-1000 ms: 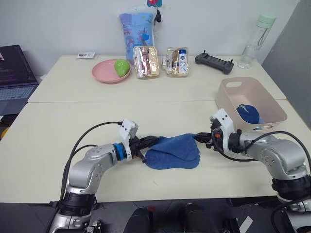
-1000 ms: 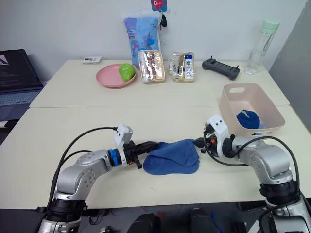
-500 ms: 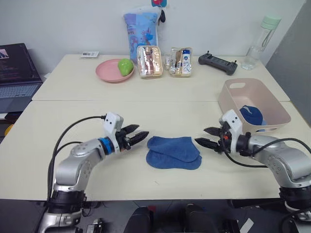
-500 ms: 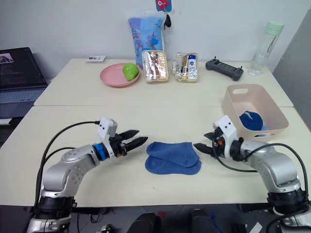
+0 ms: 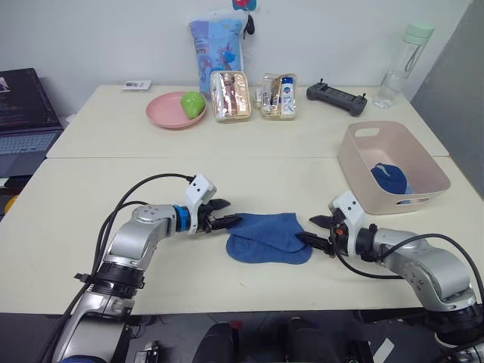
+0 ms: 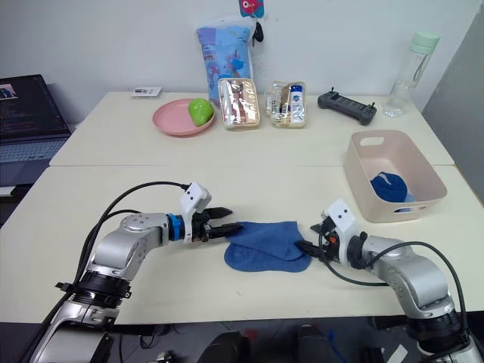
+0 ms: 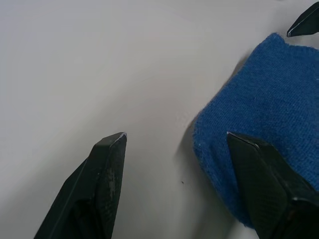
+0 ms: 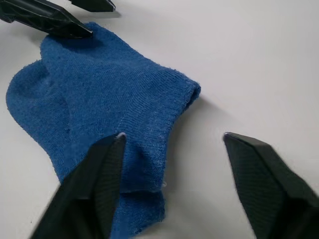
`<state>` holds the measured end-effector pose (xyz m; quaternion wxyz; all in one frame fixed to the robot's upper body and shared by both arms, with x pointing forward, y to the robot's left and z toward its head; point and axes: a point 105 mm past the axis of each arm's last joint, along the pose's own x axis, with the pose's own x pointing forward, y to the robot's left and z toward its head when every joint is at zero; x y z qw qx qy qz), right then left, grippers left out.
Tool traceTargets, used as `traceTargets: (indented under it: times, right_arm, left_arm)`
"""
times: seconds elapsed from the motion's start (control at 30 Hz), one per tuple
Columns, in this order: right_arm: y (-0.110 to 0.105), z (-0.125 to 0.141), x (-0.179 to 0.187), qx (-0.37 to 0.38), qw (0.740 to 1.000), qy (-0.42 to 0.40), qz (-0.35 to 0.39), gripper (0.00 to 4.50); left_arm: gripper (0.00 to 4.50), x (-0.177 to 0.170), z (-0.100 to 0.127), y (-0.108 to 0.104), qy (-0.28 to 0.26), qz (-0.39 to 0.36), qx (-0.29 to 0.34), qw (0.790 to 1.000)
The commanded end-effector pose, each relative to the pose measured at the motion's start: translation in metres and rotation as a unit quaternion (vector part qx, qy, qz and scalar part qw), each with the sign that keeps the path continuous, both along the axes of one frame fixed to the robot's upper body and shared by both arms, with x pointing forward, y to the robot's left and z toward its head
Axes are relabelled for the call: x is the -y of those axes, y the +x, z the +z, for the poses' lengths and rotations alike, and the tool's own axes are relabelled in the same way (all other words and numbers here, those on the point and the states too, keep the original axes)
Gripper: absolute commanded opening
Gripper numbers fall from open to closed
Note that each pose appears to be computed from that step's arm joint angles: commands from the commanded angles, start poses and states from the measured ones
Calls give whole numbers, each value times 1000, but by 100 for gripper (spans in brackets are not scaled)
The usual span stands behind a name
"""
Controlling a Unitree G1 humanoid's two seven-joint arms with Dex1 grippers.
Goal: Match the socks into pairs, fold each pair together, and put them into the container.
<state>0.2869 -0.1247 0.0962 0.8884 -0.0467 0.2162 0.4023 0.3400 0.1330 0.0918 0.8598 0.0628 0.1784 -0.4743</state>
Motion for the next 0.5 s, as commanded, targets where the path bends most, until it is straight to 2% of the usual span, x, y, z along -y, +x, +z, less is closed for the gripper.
traceTargets:
  times: [0.03, 0.23, 0.27, 0.5]
  right_arm:
    - [-2, 12, -10, 15, 999, 30, 19, 210]
    - [-2, 9, -11, 9, 999, 33, 22, 2]
    - [-1, 8, -10, 9, 999, 32, 19, 0]
    - [-1, 19, -4, 4, 998, 62, 15, 0]
  left_arm:
    - [214, 2, 13, 0, -11, -20, 17, 1000]
    - [26, 3, 9, -6, -7, -28, 5, 1000]
    - [4, 4, 9, -8, -8, -29, 4, 1000]
    - [4, 4, 14, -10, -17, -23, 12, 1000]
